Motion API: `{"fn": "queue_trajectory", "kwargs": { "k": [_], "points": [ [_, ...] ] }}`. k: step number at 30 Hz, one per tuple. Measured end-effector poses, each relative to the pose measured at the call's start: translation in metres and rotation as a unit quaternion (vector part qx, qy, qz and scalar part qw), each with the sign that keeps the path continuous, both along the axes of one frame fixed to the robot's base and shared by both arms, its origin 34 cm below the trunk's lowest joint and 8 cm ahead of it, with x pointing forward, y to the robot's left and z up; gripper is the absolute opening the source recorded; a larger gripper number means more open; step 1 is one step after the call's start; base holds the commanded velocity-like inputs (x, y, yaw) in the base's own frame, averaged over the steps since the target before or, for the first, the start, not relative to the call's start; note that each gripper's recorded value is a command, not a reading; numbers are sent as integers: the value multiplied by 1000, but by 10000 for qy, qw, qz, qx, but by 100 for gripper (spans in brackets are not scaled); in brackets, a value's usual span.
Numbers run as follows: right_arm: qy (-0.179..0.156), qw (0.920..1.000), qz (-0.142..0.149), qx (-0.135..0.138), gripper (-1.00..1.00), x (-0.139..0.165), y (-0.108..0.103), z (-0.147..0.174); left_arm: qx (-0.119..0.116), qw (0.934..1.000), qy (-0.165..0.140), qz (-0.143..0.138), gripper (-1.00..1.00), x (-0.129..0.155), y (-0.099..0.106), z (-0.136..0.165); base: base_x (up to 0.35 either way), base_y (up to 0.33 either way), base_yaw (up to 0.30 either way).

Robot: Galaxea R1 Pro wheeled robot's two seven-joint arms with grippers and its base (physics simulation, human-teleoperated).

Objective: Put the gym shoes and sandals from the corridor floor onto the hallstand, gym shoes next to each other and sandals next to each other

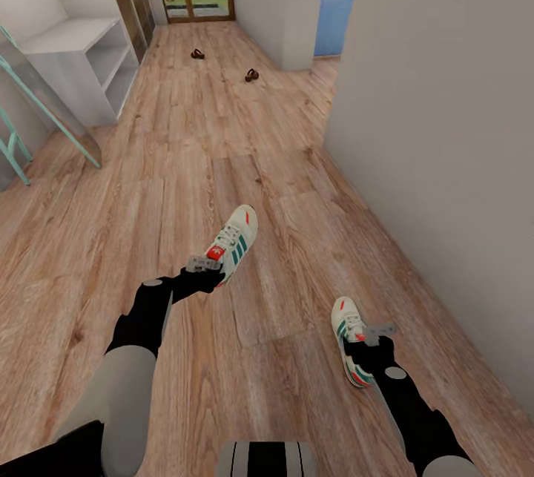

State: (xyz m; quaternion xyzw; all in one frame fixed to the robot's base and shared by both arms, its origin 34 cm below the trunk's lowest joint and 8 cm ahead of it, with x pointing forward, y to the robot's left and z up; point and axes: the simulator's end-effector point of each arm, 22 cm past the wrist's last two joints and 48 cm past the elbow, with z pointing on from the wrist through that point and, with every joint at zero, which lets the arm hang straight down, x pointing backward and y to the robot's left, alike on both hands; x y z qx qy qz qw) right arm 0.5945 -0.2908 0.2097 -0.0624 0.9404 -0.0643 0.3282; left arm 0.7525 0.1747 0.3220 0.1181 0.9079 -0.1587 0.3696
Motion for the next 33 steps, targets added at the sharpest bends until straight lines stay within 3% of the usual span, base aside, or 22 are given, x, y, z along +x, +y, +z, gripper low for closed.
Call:
{"fn": "queue_trajectory", "kwargs": {
  "k": [17,26,33],
  "points": [
    [16,10000,-51,52,100,-2,0,-1,109,9998,-138,-50,-100,6,2,10,-39,-23,0],
    [165,9962,-609,608,100,-14,3,-21,142,9998,38,-129,-100,-1,-2,-13,0,0,0],
    [225,9951,-691,666,100,-18,2,-29,142,9997,120,-132,-100,-4,-2,-25,0,0,0]
  ]
}}
